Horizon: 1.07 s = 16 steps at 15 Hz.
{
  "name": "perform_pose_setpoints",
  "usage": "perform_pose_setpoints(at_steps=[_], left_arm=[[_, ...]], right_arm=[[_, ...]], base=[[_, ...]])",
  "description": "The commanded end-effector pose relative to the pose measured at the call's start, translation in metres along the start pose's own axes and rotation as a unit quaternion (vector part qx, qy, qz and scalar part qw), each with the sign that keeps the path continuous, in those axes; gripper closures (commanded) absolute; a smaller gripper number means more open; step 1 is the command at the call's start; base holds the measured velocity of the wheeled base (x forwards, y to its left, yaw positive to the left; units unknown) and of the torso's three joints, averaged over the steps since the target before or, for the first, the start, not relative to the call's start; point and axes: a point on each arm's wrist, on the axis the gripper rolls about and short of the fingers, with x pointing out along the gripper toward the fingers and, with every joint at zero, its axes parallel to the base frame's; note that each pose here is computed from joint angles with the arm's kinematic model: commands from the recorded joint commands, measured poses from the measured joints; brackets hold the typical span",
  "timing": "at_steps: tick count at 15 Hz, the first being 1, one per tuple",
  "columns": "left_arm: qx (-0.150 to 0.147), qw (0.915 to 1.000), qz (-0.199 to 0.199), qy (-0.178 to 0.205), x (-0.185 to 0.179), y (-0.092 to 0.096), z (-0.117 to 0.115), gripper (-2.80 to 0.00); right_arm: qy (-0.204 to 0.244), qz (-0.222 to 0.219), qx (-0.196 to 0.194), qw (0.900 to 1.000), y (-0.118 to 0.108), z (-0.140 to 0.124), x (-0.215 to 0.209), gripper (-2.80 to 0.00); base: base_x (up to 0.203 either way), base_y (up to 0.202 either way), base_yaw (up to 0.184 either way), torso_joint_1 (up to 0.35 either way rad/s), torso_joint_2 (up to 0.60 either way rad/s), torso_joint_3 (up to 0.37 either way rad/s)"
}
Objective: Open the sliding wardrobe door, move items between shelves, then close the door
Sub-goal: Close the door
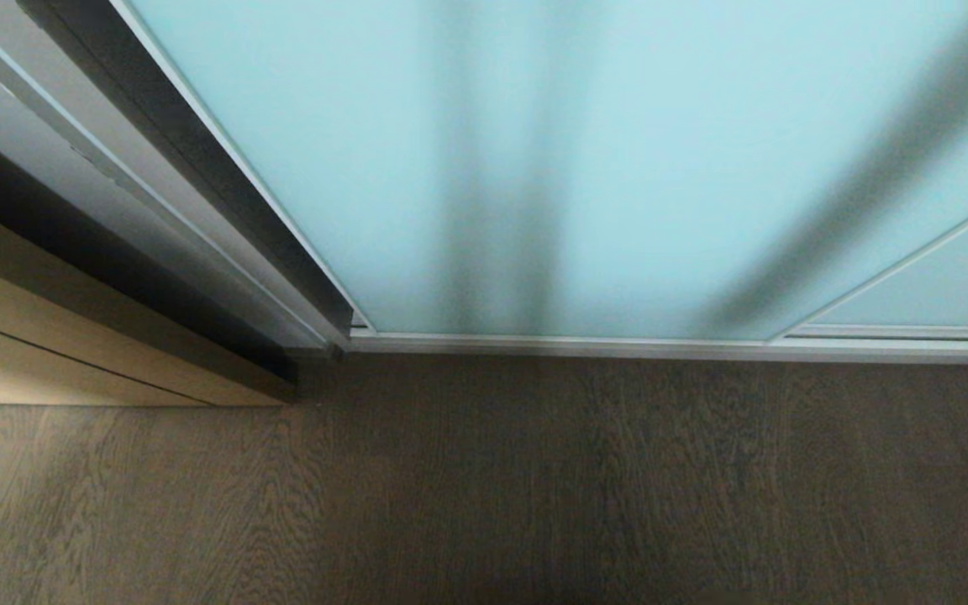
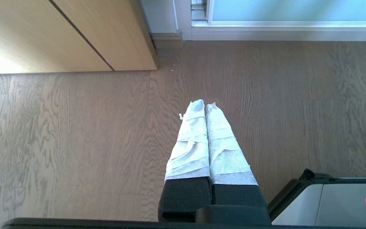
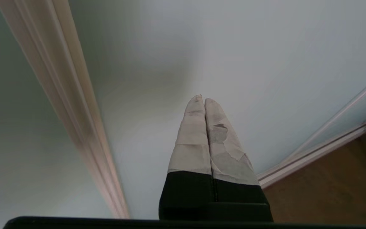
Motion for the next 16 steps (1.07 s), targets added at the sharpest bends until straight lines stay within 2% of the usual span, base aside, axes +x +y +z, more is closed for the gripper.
perform_pose_setpoints(at_steps=[1, 7, 10, 16], left_arm=[[0.000, 1.0000, 0.000, 0.001, 0.000, 0.000, 0.000, 0.00], [0.000, 1.0000, 0.000, 0.001, 0.000, 0.000, 0.000, 0.00], [0.000, 1.0000, 0.000, 0.001, 0.000, 0.000, 0.000, 0.00], [0.000, 1.0000, 0.000, 0.001, 0.000, 0.000, 0.000, 0.00]], right_arm=[[0.008, 0.001, 0.016, 1.000, -0.002, -0.006, 0.006, 0.00], [0.016, 0.034, 0.032, 0.999, 0.003, -0.013, 0.015, 0.00], [-0.002, 0.042, 0.029, 0.999, 0.000, -0.022, 0.026, 0.00], [-0.007, 0.036, 0.023, 0.999, -0.010, -0.033, 0.043, 0.00]], base=[[0.000, 0.000, 0.000, 0.000, 0.00, 0.000], [0.000, 0.000, 0.000, 0.000, 0.00, 0.000], [0.000, 0.000, 0.000, 0.000, 0.00, 0.000], [0.000, 0.000, 0.000, 0.000, 0.00, 0.000]])
